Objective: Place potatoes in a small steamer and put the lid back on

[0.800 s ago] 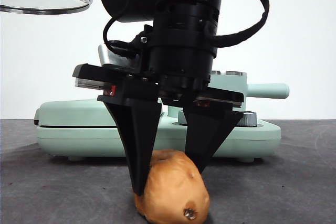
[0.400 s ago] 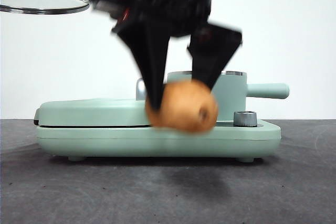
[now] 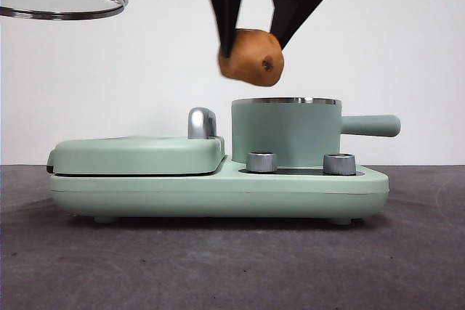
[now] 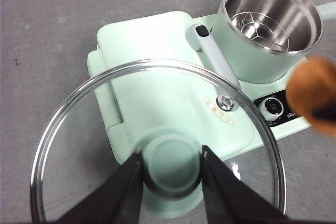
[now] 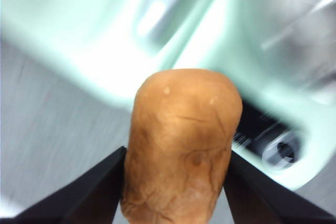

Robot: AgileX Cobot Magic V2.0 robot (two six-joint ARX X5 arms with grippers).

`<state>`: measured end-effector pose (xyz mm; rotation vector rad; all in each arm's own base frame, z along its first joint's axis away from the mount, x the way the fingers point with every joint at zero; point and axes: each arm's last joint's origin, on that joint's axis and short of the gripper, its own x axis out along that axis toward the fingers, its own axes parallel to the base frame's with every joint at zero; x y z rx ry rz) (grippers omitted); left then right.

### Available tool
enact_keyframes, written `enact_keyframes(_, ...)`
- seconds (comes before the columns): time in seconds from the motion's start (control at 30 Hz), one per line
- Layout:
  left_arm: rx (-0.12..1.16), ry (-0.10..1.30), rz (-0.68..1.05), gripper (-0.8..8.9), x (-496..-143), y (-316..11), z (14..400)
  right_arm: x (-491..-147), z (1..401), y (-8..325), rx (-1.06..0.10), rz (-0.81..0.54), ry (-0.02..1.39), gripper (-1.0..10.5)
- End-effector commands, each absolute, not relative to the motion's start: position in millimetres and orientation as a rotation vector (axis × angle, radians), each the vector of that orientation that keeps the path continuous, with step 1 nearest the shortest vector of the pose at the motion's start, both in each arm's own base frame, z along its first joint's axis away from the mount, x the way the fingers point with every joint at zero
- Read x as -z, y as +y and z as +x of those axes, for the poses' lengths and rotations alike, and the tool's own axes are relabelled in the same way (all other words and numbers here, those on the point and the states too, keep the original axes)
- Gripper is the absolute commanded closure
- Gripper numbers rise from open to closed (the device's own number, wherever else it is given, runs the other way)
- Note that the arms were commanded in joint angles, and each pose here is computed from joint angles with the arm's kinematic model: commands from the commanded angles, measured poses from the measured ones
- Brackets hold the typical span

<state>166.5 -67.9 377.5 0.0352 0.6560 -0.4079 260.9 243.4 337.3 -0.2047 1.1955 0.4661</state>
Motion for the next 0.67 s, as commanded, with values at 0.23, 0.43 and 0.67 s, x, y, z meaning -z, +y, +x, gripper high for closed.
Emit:
enact_keyframes(0.23, 0.417, 0.612, 0.031, 7.96, -384.4, -68.8, 167.2, -351.3, 324.1, 203.5, -0.485, -0.050, 1.004, 6.9)
enact_keyframes(0.43, 0.417, 0.615, 0.032, 7.96, -383.7, -69.2, 168.3, -344.6, 360.8, 186.8, -0.465, 0.003, 1.018, 6.9)
enact_keyframes(0.67, 0.415, 0.628, 0.034, 7.96, -381.8, -70.4, 171.1, -331.5, 396.4, 185.1, -0.436, -0.026, 1.078, 6.9)
